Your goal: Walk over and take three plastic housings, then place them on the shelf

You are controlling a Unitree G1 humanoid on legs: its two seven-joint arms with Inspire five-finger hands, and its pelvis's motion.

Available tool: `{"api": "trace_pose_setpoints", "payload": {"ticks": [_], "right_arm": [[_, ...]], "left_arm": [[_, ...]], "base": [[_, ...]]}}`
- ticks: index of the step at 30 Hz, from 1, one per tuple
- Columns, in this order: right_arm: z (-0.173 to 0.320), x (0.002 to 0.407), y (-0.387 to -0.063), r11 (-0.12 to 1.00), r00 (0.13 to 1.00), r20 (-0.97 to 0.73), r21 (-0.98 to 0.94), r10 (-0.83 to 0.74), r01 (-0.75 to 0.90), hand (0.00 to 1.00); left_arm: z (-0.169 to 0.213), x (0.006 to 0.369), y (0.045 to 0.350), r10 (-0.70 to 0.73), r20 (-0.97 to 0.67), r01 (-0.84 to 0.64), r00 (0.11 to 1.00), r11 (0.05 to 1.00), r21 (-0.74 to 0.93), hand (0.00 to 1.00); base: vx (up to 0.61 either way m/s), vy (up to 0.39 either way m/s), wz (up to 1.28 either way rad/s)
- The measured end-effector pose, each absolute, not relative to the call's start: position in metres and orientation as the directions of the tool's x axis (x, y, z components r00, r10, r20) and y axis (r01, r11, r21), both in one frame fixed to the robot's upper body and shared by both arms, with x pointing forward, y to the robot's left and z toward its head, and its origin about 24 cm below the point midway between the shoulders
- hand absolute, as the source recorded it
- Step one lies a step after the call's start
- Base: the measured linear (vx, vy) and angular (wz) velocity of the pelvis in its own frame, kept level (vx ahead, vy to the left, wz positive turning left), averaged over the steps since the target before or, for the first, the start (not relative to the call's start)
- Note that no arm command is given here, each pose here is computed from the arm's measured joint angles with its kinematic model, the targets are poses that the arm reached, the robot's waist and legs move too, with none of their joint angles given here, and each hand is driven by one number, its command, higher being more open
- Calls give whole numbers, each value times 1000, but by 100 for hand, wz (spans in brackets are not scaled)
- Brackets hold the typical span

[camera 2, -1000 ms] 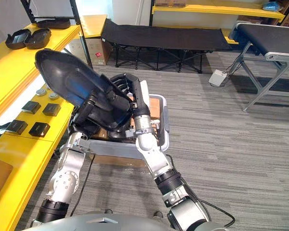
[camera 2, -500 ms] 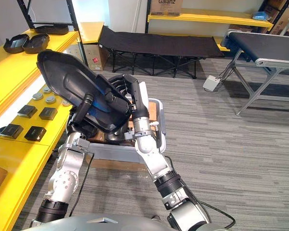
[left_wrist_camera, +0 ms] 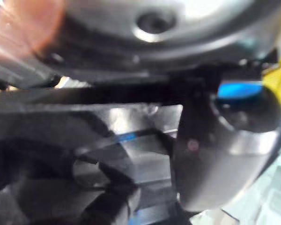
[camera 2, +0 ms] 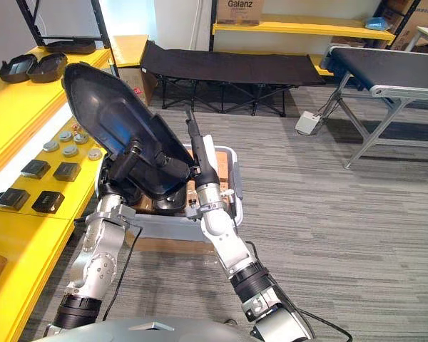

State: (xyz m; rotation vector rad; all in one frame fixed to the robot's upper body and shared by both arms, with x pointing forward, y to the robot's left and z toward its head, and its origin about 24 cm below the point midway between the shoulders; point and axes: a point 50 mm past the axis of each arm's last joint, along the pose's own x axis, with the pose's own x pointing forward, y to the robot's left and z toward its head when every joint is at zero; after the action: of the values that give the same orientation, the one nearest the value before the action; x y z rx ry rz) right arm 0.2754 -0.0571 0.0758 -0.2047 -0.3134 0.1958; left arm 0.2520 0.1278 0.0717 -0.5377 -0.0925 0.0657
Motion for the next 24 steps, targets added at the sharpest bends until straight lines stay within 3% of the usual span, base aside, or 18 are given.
{"api": "trace_pose_setpoints", "payload": {"ticks": [4, 8, 16, 24], "right_arm": [[70, 275, -55, 953, 941, 239, -248, 237, -177, 100], [66, 274, -54, 946, 941, 208, -247, 265, -212, 100], [69, 264, -62, 938, 920, 187, -20, 345, -347, 100], [56, 249, -107, 956, 954, 178, 126, 240, -264, 100]], "left_arm": [[79, 251, 127, 169, 119, -123, 978, 939, -321, 0], [90, 248, 136, 311, 217, -278, 925, 946, -169, 0], [90, 245, 158, 471, 229, -452, 852, 882, -134, 0], [75, 231, 174, 526, 195, -514, 828, 850, -113, 0]], "base": [[0, 0, 0], [0, 0, 0], [-3, 3, -7], [-7, 5, -10]]}}
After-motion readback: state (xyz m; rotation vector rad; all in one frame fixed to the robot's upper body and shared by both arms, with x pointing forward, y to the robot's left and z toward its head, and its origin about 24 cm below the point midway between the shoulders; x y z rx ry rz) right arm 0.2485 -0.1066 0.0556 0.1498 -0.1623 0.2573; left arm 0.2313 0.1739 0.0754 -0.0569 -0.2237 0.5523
